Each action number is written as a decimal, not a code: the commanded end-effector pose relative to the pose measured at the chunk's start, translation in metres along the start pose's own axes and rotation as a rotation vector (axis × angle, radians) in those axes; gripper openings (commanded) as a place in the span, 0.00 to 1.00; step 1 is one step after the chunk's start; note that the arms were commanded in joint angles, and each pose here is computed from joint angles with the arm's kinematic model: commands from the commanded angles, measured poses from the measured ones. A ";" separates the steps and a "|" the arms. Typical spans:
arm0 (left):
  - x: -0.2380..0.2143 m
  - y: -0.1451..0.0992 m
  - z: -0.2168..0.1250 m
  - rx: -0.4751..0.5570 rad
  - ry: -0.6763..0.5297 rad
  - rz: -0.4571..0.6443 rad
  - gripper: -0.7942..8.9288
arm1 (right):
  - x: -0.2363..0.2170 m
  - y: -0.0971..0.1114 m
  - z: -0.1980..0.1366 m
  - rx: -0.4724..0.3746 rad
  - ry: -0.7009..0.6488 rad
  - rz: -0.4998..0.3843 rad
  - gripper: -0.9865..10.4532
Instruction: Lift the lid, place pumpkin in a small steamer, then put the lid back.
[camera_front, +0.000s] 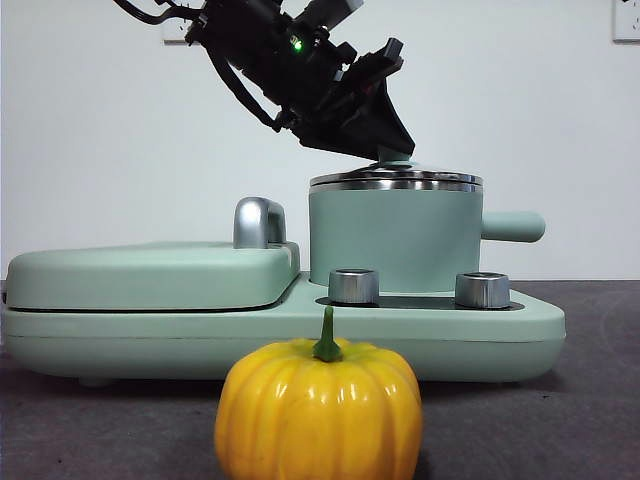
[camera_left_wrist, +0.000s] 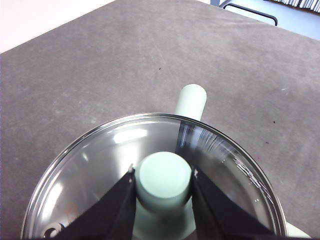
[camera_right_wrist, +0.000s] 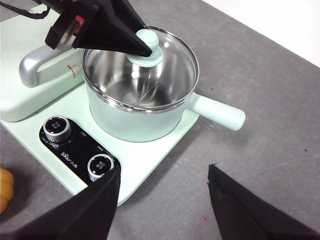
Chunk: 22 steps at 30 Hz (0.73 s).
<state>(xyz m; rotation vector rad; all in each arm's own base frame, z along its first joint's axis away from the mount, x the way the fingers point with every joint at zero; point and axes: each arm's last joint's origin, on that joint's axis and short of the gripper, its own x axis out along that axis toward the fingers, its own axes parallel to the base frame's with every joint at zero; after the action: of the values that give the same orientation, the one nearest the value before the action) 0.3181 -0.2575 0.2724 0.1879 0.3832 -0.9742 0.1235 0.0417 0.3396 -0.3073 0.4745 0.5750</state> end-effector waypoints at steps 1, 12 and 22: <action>0.006 -0.001 0.006 0.024 -0.019 0.015 0.10 | -0.002 -0.001 0.006 0.007 -0.021 -0.006 0.33; -0.021 -0.001 0.034 0.054 -0.103 0.043 0.10 | -0.002 -0.001 0.006 0.007 -0.021 -0.006 0.33; -0.069 0.003 0.051 0.037 -0.094 0.089 0.10 | -0.002 -0.001 0.006 0.007 -0.022 -0.001 0.33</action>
<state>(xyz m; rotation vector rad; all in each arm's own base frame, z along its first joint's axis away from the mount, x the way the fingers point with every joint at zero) 0.2989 -0.2197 0.3313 0.1913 0.3245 -0.9011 0.1235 0.0417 0.3396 -0.3068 0.4745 0.5757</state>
